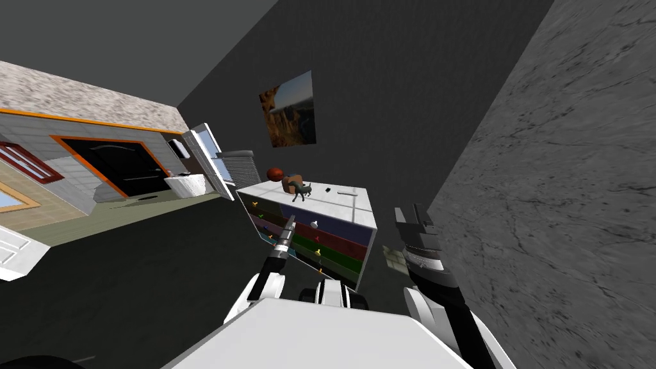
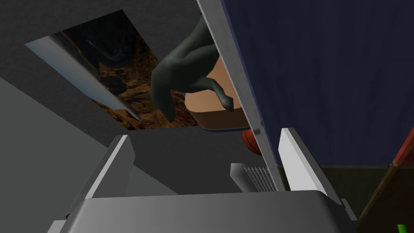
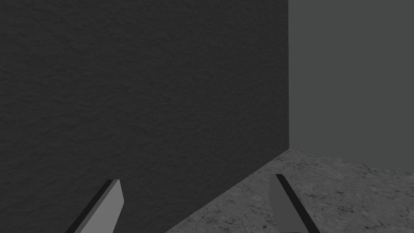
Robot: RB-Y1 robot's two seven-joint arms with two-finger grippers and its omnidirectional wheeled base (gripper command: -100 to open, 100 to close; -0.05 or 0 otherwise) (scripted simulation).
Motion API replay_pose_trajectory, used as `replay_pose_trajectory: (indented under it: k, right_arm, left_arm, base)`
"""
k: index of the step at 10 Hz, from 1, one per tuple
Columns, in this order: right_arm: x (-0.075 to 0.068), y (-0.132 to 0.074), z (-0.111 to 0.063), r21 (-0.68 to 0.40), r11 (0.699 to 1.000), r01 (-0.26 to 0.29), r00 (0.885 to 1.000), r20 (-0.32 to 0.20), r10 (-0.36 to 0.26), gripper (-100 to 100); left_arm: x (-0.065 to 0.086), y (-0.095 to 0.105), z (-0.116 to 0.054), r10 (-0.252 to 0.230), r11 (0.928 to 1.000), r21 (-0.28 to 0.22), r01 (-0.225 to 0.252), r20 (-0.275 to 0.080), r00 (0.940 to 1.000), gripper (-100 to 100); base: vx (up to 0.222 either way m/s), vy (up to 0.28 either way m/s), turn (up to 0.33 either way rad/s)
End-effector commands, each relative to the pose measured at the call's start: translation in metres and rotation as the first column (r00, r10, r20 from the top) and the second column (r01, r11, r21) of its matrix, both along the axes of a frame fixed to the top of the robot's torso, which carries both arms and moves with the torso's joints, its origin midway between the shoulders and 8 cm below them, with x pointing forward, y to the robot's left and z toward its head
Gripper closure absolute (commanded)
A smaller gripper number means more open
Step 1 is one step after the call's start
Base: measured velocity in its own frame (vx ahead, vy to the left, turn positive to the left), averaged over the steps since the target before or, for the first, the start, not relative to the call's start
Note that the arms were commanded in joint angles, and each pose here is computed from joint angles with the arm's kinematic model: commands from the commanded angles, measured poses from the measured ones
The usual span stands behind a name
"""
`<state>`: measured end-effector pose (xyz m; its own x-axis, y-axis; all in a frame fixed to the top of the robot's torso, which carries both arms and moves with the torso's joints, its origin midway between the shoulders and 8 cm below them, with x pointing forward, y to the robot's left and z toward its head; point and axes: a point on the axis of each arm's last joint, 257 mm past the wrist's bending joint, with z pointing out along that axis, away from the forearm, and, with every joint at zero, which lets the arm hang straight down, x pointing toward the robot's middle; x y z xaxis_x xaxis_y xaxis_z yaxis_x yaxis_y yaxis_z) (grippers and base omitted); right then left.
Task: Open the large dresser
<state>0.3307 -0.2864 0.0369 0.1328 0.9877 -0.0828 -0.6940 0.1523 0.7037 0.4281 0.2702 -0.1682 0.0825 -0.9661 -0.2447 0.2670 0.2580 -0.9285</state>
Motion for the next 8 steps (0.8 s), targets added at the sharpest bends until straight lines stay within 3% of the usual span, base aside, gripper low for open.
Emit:
replay_pose_trajectory:
  k: [1,8]
  right_arm:
    - [0.000,0.000,0.000,0.000,1.000,0.000,1.000,0.000,0.000,0]
    - [0.000,0.000,0.000,0.000,1.000,0.000,1.000,0.000,0.000,0]
  left_arm:
    - [0.005,-0.006,-0.026,-0.011,0.9999,0.012,0.012,-0.055,0.9984,-100]
    - [0.012,-0.019,-0.079,-0.028,0.9994,0.015,0.031,-0.163,0.9863,-100]
  base:
    - [-0.005,-0.080,-0.026]
    - [0.004,-0.054,-0.032]
